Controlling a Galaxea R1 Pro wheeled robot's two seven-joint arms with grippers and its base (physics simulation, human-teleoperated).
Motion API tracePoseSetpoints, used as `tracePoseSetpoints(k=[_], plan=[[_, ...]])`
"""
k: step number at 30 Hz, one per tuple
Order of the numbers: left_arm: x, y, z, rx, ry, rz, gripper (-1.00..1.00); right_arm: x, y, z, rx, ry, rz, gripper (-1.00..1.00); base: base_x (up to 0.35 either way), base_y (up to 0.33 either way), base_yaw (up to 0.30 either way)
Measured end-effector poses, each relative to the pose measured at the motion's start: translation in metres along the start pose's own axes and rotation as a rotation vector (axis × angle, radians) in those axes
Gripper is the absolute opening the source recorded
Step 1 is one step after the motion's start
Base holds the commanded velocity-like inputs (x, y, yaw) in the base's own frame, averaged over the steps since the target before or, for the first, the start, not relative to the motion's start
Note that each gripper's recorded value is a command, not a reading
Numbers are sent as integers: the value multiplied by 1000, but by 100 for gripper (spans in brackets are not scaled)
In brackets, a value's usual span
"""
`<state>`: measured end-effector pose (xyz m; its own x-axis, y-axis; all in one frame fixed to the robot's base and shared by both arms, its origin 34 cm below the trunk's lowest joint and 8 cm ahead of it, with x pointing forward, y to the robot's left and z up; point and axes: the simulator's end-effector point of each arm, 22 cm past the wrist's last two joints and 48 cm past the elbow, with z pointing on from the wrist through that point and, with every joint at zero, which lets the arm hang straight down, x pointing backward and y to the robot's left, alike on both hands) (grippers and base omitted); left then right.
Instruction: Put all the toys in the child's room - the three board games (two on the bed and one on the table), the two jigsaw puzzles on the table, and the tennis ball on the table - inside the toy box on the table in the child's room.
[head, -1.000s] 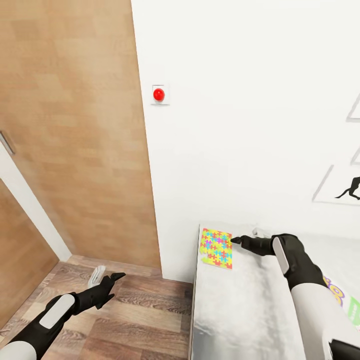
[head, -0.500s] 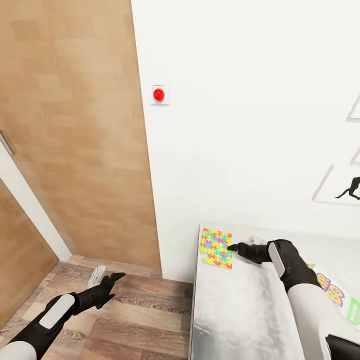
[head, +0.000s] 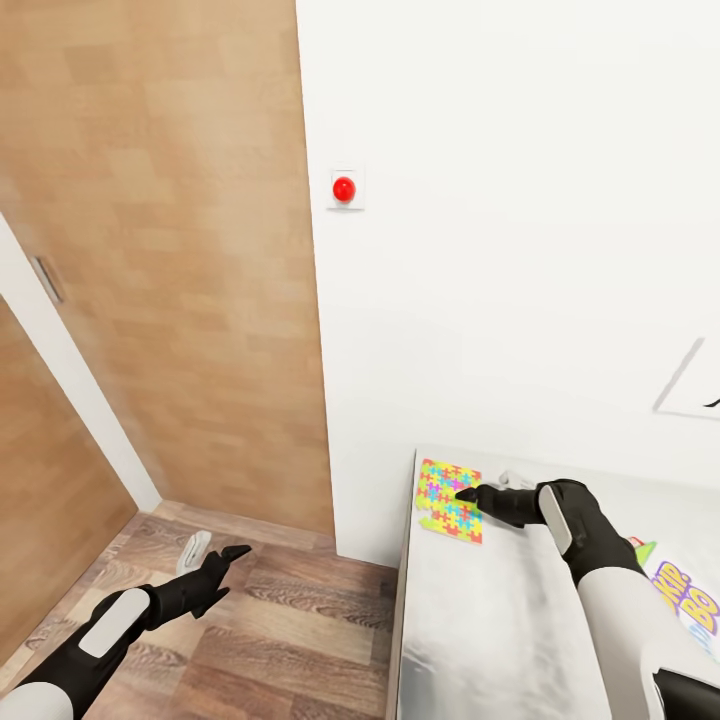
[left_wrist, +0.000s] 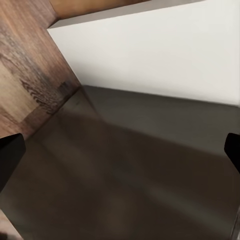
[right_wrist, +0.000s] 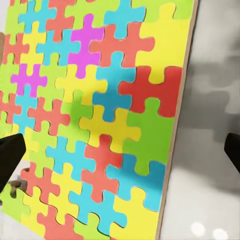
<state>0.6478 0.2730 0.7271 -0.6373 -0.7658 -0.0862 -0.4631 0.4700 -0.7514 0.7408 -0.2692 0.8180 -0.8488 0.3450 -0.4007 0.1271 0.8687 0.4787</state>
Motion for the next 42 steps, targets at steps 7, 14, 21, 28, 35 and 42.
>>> tracePoseSetpoints(k=[7, 14, 21, 28, 35, 42], plan=[[1, -1, 0, 2, 1, -1, 100, 0, 0, 0, -4, 4, 8, 100, 0, 0, 17], [2, -3, 1, 8, 3, -4, 100, -2, -2, 0, 6, 5, -1, 100, 0, 0, 167], [3, -4, 2, 10, 5, -3, 100, -2, 0, 0, -1, 5, 6, 100, 0, 0, 29], [5, -5, 3, 11, 7, -4, 100, -2, -1, 1, 5, 6, -1, 100, 0, 0, 95], [6, -7, 4, 16, 9, -2, 100, -2, -1, 0, 3, 6, 2, 100, 0, 0, 90], [7, -7, 4, 16, 10, 1, 100, -5, -6, -3, 11, 0, 2, 100, 0, 0, 21]])
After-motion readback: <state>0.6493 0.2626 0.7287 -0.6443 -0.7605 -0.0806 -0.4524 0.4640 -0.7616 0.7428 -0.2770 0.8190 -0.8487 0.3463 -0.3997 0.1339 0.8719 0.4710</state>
